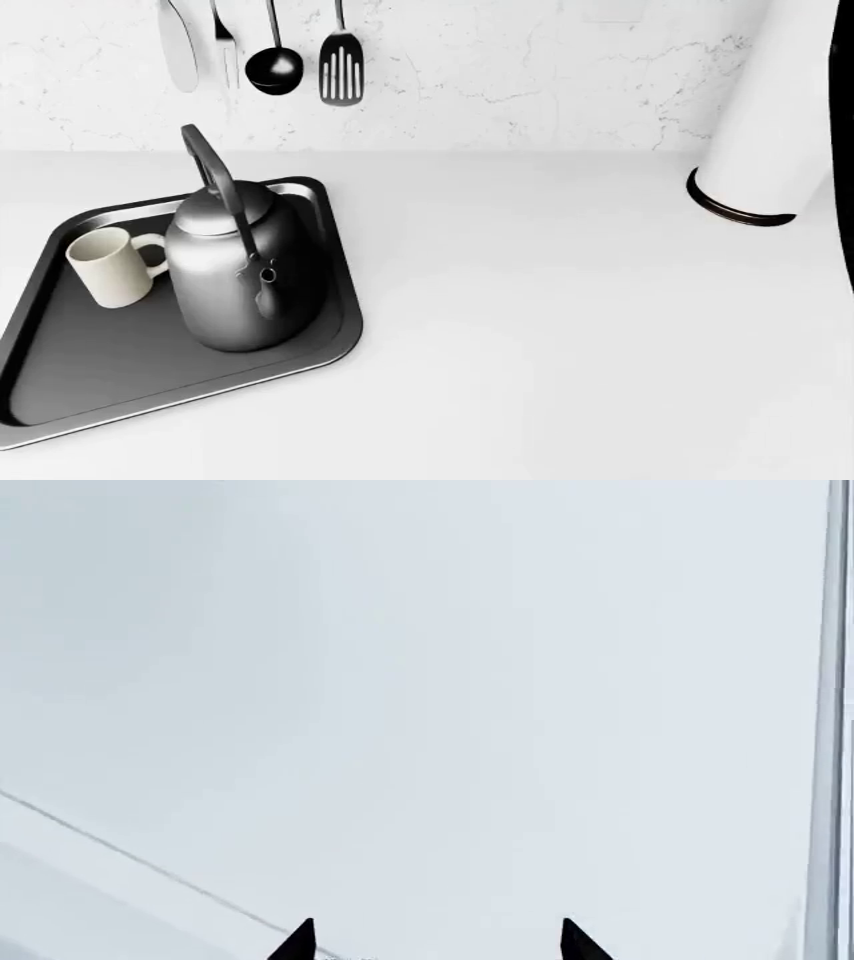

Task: Pick the kettle from the counter and place it on the tray. Then pick the mug from the cabinet and place it on the tray. Then close the cabinet doors.

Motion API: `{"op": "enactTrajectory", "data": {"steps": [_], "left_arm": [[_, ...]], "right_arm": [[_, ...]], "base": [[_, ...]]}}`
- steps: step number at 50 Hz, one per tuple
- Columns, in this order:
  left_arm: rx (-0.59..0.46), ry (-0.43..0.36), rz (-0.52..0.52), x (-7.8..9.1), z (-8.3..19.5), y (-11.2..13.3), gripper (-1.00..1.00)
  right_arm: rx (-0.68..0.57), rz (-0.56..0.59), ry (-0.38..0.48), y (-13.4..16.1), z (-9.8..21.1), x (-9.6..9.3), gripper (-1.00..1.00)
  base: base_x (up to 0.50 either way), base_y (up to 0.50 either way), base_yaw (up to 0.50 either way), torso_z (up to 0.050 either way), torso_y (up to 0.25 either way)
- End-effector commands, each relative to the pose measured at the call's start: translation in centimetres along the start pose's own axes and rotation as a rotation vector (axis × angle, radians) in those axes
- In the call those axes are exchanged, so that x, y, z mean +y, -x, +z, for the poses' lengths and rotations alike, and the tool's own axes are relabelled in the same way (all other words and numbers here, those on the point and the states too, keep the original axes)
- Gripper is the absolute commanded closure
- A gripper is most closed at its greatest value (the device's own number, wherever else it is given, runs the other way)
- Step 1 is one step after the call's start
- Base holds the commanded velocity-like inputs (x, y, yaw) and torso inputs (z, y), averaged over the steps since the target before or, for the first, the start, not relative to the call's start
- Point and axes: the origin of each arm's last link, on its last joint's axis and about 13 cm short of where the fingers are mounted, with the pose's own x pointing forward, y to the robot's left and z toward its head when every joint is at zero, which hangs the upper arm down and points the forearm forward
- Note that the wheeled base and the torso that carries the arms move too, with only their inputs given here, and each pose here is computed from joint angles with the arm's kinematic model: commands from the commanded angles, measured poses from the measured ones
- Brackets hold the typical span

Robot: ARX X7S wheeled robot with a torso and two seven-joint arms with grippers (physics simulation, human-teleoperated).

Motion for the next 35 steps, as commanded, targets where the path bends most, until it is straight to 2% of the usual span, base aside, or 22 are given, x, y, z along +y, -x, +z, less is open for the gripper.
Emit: {"op": "enactTrajectory", "data": {"steps": [1, 6, 17, 28, 35], "left_arm": [[0.001, 0.0, 0.002, 0.0, -0.1, 0.0, -1.0], [0.002, -0.001, -0.001, -0.1, 0.0, -0.1, -1.0], [0.003, -0.005, -0.018, -0.7, 0.1, -0.4, -1.0], [0.0, -0.007, -0.038, -1.4, 0.2, -1.2, -1.0], [0.012, -0.006, -0.045, -1.8, -0.3, -1.6, -1.0]], "right_arm": [[0.222, 0.201, -0.281, -0.3, -3.4, 1.1, -1.0], [0.18, 0.208, -0.315, 1.0, -1.9, 0.2, -1.0], [0.066, 0.196, -0.33, 5.7, 1.2, -2.6, -1.0], [-0.036, 0.18, -0.43, 12.8, 3.3, -5.5, -1.0], [-0.05, 0.189, -0.453, 18.9, 1.7, -4.9, -1.0]], "base": [[0.0, 0.0, 0.0, 0.0, 0.0], [0.0, 0.0, 0.0, 0.0, 0.0], [0.0, 0.0, 0.0, 0.0, 0.0], [0.0, 0.0, 0.0, 0.0, 0.0], [0.0, 0.0, 0.0, 0.0, 0.0]]}}
